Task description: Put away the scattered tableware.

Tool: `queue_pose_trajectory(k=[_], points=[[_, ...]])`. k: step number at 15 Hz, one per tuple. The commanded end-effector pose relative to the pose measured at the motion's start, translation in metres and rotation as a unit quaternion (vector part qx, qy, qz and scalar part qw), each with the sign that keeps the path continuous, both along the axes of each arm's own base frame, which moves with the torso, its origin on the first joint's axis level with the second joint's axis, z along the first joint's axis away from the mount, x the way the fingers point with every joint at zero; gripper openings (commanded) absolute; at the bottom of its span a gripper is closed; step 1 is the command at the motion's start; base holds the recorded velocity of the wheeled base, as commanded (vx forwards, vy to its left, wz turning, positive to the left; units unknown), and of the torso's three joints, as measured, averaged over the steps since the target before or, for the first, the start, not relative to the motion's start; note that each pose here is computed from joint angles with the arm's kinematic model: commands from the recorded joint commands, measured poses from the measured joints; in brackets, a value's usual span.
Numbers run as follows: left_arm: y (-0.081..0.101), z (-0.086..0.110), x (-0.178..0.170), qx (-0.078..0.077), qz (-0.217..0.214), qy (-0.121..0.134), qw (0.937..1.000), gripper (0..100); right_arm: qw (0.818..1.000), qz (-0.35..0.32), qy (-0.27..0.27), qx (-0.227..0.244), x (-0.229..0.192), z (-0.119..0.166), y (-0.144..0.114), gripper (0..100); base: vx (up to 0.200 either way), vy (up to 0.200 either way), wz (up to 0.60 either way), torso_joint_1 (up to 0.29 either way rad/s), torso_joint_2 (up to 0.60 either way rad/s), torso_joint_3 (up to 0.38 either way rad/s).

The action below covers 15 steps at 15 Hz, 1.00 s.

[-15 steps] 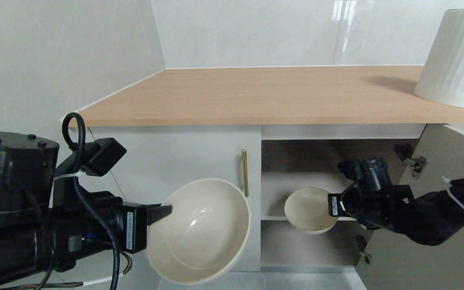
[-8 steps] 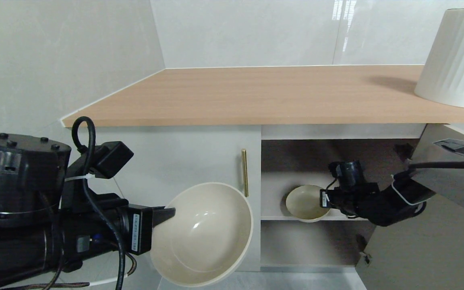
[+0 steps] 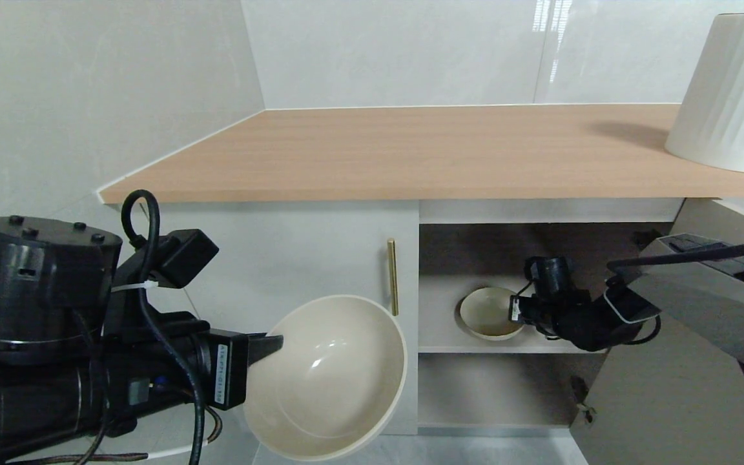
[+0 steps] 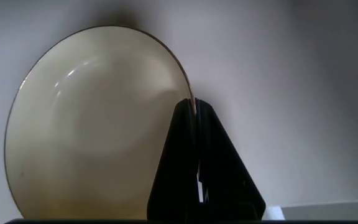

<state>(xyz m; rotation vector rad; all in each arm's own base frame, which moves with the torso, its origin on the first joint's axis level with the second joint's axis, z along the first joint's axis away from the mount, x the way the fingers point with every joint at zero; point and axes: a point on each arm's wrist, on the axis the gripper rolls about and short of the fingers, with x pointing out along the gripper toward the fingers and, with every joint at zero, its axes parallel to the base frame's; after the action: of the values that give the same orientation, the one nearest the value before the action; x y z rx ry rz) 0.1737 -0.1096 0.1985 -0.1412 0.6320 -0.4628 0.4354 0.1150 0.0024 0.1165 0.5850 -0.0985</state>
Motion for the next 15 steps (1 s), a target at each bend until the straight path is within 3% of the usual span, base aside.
queue_pose_trajectory(k=[1, 3, 4, 9, 11, 12, 13, 14, 15], points=[[0.0, 0.0, 0.0, 0.0, 0.001, 0.001, 1.0, 0, 1.0, -0.003, 0.005, -0.001, 0.003, -0.008, -0.001, 0, 0.0, 0.0, 0.0, 0.0, 0.0, 0.0], [0.0, 0.0, 0.0, -0.001, 0.0, -0.001, 1.0, 0, 1.0, -0.009, 0.001, -0.004, 0.005, -0.008, -0.001, 0, 0.0, 0.0, 0.0, 0.0, 0.0, 0.0], [0.0, 0.0, 0.0, 0.0, 0.0, 0.0, 1.0, 0, 1.0, -0.009, 0.002, -0.004, 0.005, -0.009, -0.001, 100, 0.0, 0.0, 0.0, 0.0, 0.0, 0.0], [0.0, 0.001, 0.0, -0.001, 0.001, -0.001, 1.0, 0, 1.0, -0.017, -0.005, 0.005, 0.006, -0.004, -0.002, 100, 0.0, 0.0, 0.0, 0.0, 0.0, 0.0], [-0.001, -0.001, 0.0, 0.002, -0.001, 0.002, 1.0, 0, 0.999, -0.026, -0.023, 0.028, -0.007, 0.028, -0.008, 100, 0.0, 0.0, 0.0, 0.0, 0.0, 0.0], [-0.002, -0.004, 0.002, 0.008, -0.004, 0.006, 0.9999, 0, 0.999, -0.019, -0.03, 0.036, -0.02, 0.046, -0.007, 100, 0.0, 0.0, 0.0, 0.0, 0.0, 0.0], [-0.006, -0.011, 0.006, 0.026, -0.016, 0.012, 0.9995, 0, 0.998, 0.008, -0.033, 0.045, -0.04, 0.065, 0.002, 100, 0.0, 0.0, 0.0, 0.0, 0.0, 0.0], [-0.008, -0.014, 0.007, 0.034, -0.02, 0.015, 0.9991, 0, 0.998, 0.018, -0.034, 0.048, -0.047, 0.072, 0.005, 100, 0.0, 0.0, 0.0, 0.0, 0.0, 0.0], [-0.017, -0.024, 0.012, 0.057, -0.041, 0.026, 0.9972, 0, 0.996, 0.051, -0.036, 0.058, -0.073, 0.09, 0.013, 100, 0.0, 0.0, 0.0, 0.0, 0.0, 0.0]])
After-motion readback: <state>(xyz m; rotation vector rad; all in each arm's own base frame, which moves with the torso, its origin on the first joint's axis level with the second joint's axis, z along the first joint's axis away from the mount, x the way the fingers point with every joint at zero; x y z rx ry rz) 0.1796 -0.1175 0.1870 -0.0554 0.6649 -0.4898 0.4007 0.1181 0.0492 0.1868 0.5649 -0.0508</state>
